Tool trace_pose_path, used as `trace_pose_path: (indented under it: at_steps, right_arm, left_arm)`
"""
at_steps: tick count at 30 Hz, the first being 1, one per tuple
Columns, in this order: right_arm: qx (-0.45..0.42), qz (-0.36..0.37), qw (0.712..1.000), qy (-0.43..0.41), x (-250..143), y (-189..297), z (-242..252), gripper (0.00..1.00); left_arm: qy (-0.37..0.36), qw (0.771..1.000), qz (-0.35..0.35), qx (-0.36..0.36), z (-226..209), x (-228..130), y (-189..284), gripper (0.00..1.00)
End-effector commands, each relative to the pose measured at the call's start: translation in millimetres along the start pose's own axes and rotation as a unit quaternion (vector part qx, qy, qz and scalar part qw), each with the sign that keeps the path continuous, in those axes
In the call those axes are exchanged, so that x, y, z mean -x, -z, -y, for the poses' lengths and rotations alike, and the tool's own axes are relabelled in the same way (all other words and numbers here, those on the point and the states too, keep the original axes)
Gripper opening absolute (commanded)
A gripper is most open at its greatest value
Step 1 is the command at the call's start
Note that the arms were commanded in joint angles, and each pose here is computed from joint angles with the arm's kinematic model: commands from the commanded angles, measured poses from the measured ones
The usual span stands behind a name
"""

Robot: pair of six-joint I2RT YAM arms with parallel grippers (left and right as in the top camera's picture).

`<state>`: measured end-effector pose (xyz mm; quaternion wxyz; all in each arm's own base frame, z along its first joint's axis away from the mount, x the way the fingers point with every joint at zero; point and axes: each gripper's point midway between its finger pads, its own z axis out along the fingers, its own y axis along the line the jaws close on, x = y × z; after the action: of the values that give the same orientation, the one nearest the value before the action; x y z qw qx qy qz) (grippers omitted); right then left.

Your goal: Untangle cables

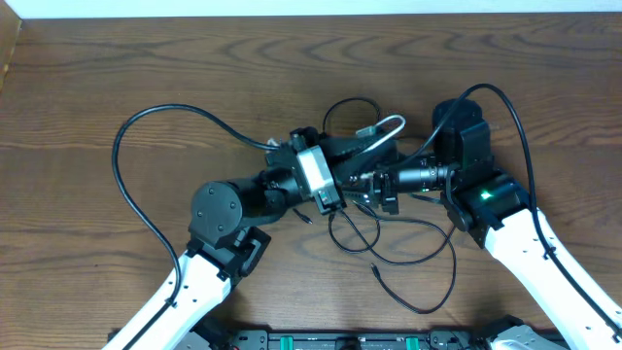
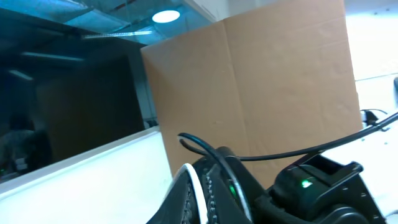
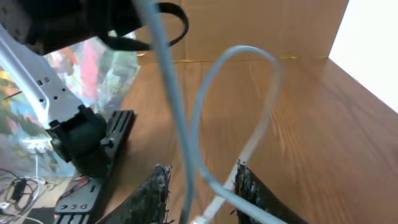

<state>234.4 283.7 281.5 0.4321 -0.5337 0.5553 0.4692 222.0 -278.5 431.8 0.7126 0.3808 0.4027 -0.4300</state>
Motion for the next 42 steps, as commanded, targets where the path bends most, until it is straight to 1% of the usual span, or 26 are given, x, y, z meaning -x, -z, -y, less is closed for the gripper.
trace_pose_path:
  at_steps: [1, 2, 5, 10, 17, 18, 19, 21, 22, 32, 37, 42]
  right_arm:
    - [-0.012, -0.001, 1.0, 0.014, 4, -1, 5, 0.28]
    - [-0.014, -0.002, 1.0, 0.013, 3, -1, 6, 0.26]
    - [-0.015, -0.002, 1.0, 0.011, 2, 0, 6, 0.23]
    - [-0.019, -0.002, 1.0, 0.01, 2, 2, 9, 0.01]
    - [-0.019, -0.002, 1.0, 0.01, 2, 2, 9, 0.01]
    - [-0.021, -0.002, 1.0, 0.01, 2, 3, 10, 0.01]
    - [-0.022, -0.002, 1.0, 0.009, 2, 3, 10, 0.01]
    - [-0.026, -0.002, 1.0, 0.008, 2, 6, 13, 0.01]
    - [-0.03, -0.001, 1.0, 0.004, 2, 8, 15, 0.01]
    - [-0.085, 0.011, 0.996, -0.012, 4, 36, 44, 0.01]
    - [-0.167, 0.025, 0.985, -0.043, 7, 68, 80, 0.01]
    - [-0.239, 0.049, 0.967, -0.07, 11, 111, 109, 0.01]
  left_arm:
    - [-0.002, 1.0, 0.009, -0.012, 5, 7, -3, 0.08]
    - [-0.003, 1.0, 0.009, -0.011, 4, 7, -3, 0.08]
    - [-0.007, 1.0, 0.009, -0.011, 4, 7, -3, 0.08]
    - [-0.008, 1.0, 0.009, -0.011, 4, 7, -3, 0.08]
    - [-0.007, 1.0, 0.007, -0.01, 4, 6, -3, 0.08]
    - [-0.007, 1.0, 0.007, -0.01, 4, 6, -3, 0.12]
    - [-0.006, 1.0, 0.006, -0.01, 4, 6, -3, 0.24]
    - [-0.006, 1.0, 0.006, -0.01, 4, 6, -3, 0.72]
    - [-0.006, 1.0, 0.005, -0.009, 4, 6, -2, 0.98]
    - [-0.009, 1.0, 0.002, 0.0, -5, 5, 1, 0.98]
    - [-0.006, 1.0, -0.002, -0.027, 5, 3, 1, 0.98]
    - [0.016, 0.998, -0.032, -0.054, 14, -12, 3, 0.98]
